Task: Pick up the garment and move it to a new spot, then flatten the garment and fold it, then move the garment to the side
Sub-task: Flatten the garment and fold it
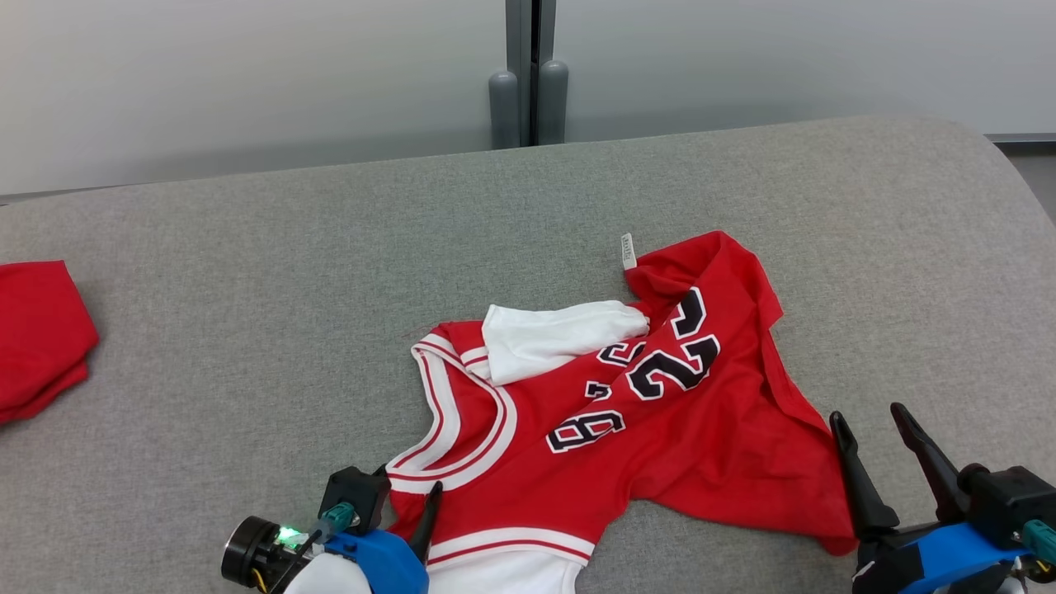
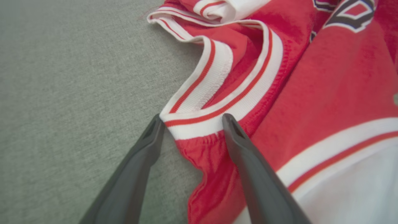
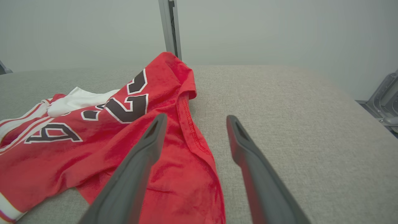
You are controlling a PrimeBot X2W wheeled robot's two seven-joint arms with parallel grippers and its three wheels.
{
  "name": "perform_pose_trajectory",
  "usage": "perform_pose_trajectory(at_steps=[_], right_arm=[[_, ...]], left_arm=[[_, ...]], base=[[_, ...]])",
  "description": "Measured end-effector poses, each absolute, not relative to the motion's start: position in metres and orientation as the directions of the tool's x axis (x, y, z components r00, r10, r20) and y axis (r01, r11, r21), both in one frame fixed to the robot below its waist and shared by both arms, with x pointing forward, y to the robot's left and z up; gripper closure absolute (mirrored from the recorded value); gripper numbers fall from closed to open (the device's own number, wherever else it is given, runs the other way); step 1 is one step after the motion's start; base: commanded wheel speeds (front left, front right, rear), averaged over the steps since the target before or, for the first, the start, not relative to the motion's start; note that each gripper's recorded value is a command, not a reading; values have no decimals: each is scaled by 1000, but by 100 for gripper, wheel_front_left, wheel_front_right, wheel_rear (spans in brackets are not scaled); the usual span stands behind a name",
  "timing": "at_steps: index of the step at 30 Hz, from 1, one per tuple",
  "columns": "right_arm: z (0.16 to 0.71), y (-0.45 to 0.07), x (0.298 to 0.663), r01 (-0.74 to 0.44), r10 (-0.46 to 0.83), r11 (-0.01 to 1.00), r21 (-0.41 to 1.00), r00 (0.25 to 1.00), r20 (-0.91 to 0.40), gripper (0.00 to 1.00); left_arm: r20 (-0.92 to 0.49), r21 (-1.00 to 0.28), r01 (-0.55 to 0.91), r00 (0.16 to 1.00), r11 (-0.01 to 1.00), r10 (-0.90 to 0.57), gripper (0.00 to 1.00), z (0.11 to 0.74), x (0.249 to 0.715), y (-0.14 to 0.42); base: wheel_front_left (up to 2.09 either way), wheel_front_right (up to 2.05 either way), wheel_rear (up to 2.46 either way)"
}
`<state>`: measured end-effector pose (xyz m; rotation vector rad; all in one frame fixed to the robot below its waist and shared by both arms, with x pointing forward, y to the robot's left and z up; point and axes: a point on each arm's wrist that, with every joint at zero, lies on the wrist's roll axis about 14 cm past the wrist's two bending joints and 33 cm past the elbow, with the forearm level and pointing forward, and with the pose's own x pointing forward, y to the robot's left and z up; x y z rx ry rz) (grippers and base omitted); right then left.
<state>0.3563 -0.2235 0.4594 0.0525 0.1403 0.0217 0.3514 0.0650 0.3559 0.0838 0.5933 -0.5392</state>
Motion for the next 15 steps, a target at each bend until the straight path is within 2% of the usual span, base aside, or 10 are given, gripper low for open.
perform_pose_trajectory(at_steps=[3, 4, 5, 6, 9, 15], right_arm=[[459, -224, 358, -17, 25, 998, 56, 990, -140, 0], [460, -224, 358, -17, 25, 998, 56, 990, -138, 0], [460, -224, 358, -18, 25, 998, 56, 990, -138, 0], [459, -224, 358, -18, 25, 998, 56, 990, -138, 0], [460, -224, 360, -20, 27, 998, 54, 991, -135, 0], [461, -217, 364, -43, 49, 998, 56, 991, -128, 0]], left_arm=[[-561, -107, 503, 682, 858, -470, 0, 352, 348, 59], [-561, -106, 506, 680, 856, -471, 35, 351, 349, 58], [-557, -105, 505, 684, 857, -471, 86, 351, 350, 58], [-550, -105, 504, 689, 857, -472, 100, 352, 351, 57], [-491, -99, 475, 741, 875, -458, 100, 362, 362, 59], [-335, -35, 307, 893, 951, -300, 100, 398, 404, 109]], base=[[0, 0, 0], [0, 0, 0], [0, 0, 0], [0, 0, 0], [0, 0, 0], [0, 0, 0]])
